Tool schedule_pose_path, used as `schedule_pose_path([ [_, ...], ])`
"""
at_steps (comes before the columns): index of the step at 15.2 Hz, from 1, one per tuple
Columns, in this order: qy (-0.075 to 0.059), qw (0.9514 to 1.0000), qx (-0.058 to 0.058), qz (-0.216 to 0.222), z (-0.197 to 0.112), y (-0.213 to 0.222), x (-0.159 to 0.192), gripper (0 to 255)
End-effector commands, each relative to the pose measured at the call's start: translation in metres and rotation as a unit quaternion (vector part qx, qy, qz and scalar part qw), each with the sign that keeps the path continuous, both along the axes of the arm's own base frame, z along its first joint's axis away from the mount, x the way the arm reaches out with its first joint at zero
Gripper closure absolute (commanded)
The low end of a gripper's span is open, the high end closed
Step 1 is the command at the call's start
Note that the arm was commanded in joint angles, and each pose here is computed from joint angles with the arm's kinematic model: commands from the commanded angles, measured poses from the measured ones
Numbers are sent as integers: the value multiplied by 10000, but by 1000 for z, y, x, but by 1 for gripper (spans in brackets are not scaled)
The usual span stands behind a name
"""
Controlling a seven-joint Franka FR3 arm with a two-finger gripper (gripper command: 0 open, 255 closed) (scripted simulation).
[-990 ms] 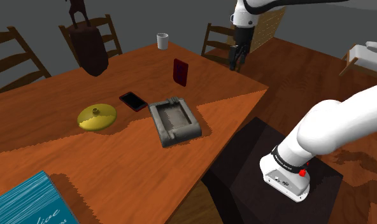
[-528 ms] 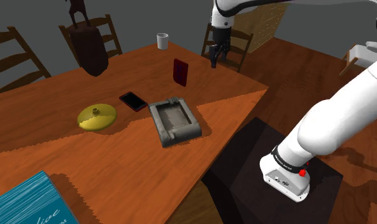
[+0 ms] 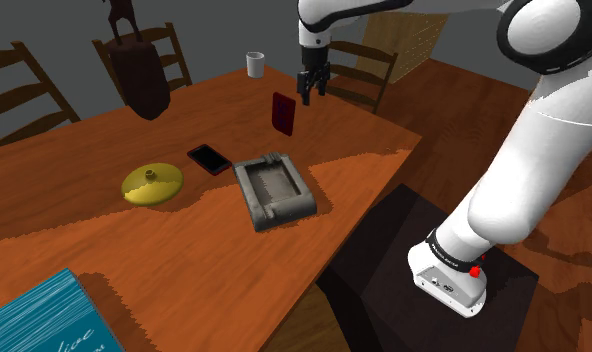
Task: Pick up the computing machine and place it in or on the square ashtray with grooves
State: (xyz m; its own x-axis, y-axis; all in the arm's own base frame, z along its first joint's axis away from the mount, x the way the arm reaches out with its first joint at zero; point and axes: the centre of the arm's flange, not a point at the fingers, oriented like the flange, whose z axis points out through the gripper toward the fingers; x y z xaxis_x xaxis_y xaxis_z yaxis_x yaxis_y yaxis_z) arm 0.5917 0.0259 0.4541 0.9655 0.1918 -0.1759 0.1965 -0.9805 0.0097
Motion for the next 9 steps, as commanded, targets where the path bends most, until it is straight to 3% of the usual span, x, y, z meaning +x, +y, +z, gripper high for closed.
schedule_pose_path([
  [1, 5, 10000, -7, 48, -8, 7, 26, 0],
  [5, 14, 9999, -24, 140, -25, 21, 74, 0],
  [9, 15, 9999, -26, 152, -42, 21, 77, 0],
])
